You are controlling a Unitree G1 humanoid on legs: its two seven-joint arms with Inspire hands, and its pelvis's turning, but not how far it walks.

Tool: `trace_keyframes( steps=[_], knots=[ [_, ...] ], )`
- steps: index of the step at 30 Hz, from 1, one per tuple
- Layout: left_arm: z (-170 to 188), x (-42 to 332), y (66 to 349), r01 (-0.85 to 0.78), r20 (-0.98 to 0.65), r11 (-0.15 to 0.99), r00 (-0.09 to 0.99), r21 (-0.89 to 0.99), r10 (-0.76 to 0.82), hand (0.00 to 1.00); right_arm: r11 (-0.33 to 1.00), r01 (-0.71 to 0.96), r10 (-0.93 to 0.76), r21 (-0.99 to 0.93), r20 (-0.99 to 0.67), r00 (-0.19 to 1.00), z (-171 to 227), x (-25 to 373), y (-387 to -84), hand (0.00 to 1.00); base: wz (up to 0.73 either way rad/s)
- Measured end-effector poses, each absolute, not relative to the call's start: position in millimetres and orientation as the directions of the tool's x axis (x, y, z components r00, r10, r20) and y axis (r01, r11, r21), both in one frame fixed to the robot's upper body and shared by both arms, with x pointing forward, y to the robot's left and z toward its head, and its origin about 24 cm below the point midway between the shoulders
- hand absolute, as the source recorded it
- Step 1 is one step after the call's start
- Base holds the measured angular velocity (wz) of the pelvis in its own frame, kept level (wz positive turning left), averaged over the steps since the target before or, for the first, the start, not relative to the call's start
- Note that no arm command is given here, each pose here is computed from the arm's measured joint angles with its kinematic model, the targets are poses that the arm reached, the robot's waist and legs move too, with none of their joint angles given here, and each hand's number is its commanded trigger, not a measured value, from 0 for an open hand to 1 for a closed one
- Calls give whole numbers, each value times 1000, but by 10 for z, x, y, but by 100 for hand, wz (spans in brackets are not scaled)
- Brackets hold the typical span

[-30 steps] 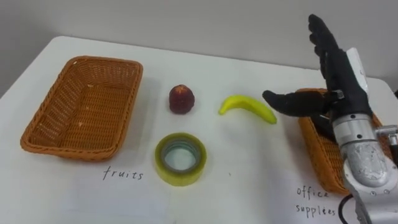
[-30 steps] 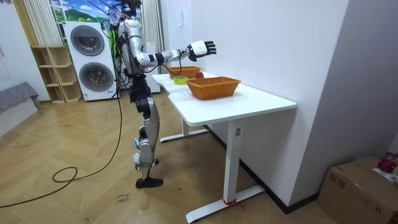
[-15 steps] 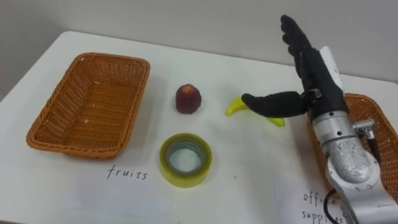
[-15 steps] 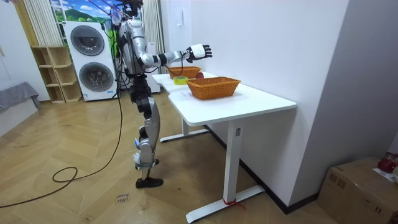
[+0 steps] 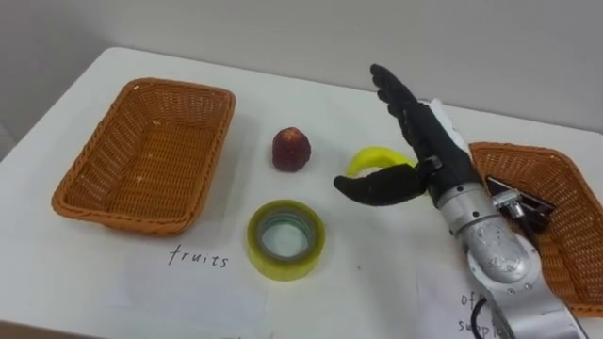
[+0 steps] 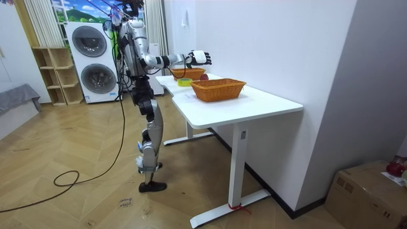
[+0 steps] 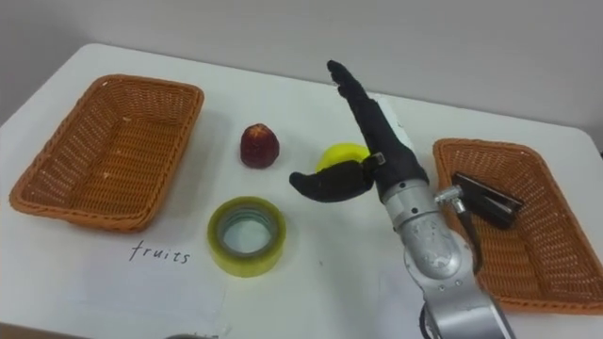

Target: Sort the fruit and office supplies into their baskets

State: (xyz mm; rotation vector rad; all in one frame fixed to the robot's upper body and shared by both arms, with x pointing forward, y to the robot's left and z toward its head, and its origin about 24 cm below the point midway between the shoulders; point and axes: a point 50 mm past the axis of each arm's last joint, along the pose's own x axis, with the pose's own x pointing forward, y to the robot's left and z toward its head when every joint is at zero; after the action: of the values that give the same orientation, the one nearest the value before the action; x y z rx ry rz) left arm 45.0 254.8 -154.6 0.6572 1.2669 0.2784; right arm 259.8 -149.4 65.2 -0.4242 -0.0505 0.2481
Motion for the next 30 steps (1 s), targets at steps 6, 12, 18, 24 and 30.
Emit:
trace_keyframes(
  steps=[6,12,18,24,30],
  knots=[
    [-1548,467,2534,166,-790,787,304,594,532,0,881,-239,248,-409,-31,968,609,2599,-1499,0,0],
    [-1552,478,2513,184,-794,786,311,590,523,0,876,-261,269,-406,-39,962,590,2586,-1447,0,5],
    [-1557,494,2491,199,-797,786,320,586,513,0,869,-279,282,-409,-55,958,552,2576,-1411,0,2],
    [-1551,531,2472,215,-797,783,335,584,502,0,870,-280,276,-407,-70,959,514,2578,-1416,0,0],
    [-1554,546,2454,220,-799,784,340,581,496,0,857,-281,277,-432,-74,958,490,2569,-1374,0,0]
  ],
)
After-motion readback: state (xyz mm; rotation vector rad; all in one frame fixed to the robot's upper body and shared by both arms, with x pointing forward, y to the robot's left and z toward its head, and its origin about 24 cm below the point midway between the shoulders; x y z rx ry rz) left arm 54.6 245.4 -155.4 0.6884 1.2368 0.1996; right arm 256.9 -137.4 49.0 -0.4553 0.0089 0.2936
